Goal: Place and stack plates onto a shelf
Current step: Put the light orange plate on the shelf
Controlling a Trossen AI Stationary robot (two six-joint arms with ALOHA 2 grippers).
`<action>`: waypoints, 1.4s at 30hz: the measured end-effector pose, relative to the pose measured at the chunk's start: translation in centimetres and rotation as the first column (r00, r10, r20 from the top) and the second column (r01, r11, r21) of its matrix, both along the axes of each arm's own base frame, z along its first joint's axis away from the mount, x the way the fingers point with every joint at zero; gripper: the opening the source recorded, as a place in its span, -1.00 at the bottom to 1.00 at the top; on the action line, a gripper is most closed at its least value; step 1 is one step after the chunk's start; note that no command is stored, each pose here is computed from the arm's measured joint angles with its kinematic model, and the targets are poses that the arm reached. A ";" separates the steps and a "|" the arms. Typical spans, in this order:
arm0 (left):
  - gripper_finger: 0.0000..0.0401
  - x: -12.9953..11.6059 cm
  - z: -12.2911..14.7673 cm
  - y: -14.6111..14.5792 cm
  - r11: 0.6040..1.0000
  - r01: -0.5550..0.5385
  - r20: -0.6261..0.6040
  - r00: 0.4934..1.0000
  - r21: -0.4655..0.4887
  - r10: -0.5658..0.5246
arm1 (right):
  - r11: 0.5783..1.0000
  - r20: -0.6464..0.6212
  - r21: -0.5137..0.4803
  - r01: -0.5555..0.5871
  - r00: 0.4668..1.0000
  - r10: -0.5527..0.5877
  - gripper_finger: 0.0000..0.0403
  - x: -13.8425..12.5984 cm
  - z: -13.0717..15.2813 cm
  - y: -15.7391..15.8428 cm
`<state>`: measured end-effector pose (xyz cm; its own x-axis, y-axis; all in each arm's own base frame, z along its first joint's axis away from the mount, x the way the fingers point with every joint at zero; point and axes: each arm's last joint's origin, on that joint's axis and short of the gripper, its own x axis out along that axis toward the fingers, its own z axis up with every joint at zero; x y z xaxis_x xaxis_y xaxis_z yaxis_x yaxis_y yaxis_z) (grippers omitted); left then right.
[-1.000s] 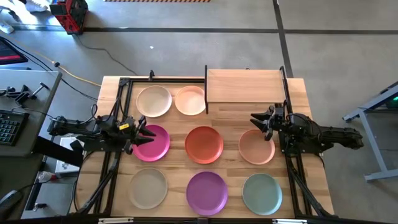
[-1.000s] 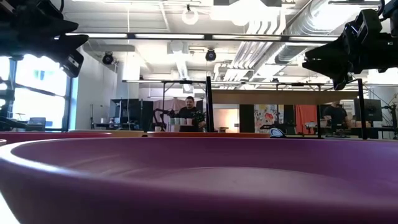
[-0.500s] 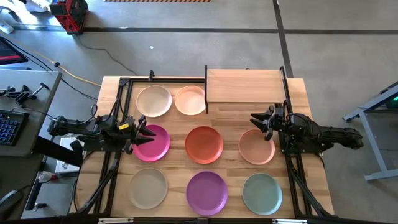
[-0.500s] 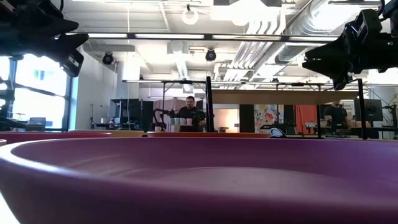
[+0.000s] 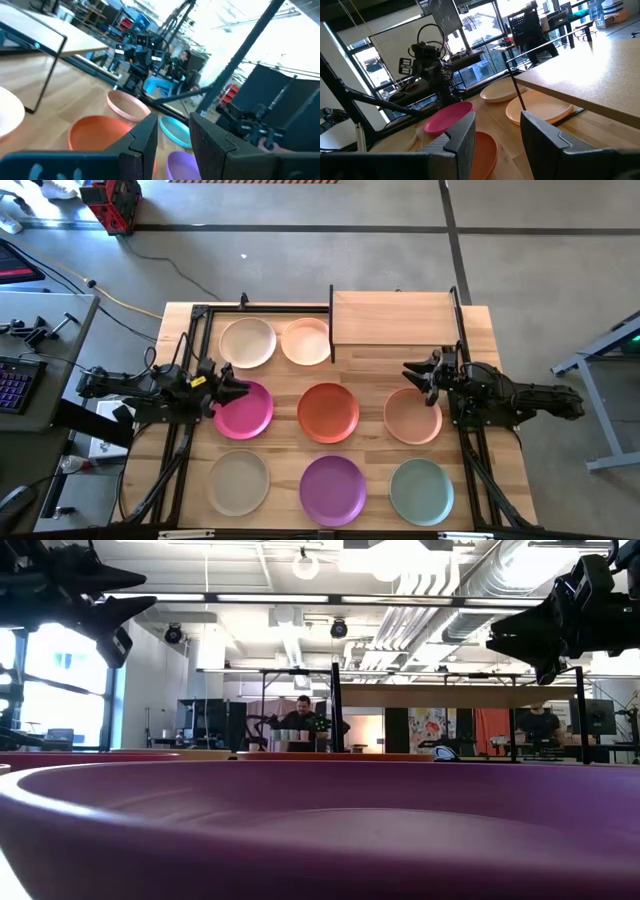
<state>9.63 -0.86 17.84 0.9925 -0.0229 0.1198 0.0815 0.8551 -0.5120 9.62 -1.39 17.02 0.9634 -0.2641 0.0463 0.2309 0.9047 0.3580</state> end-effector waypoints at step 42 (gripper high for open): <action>-0.49 -0.3 0.9 1.0 0.902 -0.254 0.084 0.950 -0.349 0.300 | 1.000 0.220 -0.017 0.015 0.975 -0.011 -0.31 -0.7 3.3 0.0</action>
<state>9.32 0.13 18.79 0.9272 0.3145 0.2036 -0.0473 0.6374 -0.7691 8.95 -1.36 20.29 0.9256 -0.2735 0.2617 0.1599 0.9091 0.3847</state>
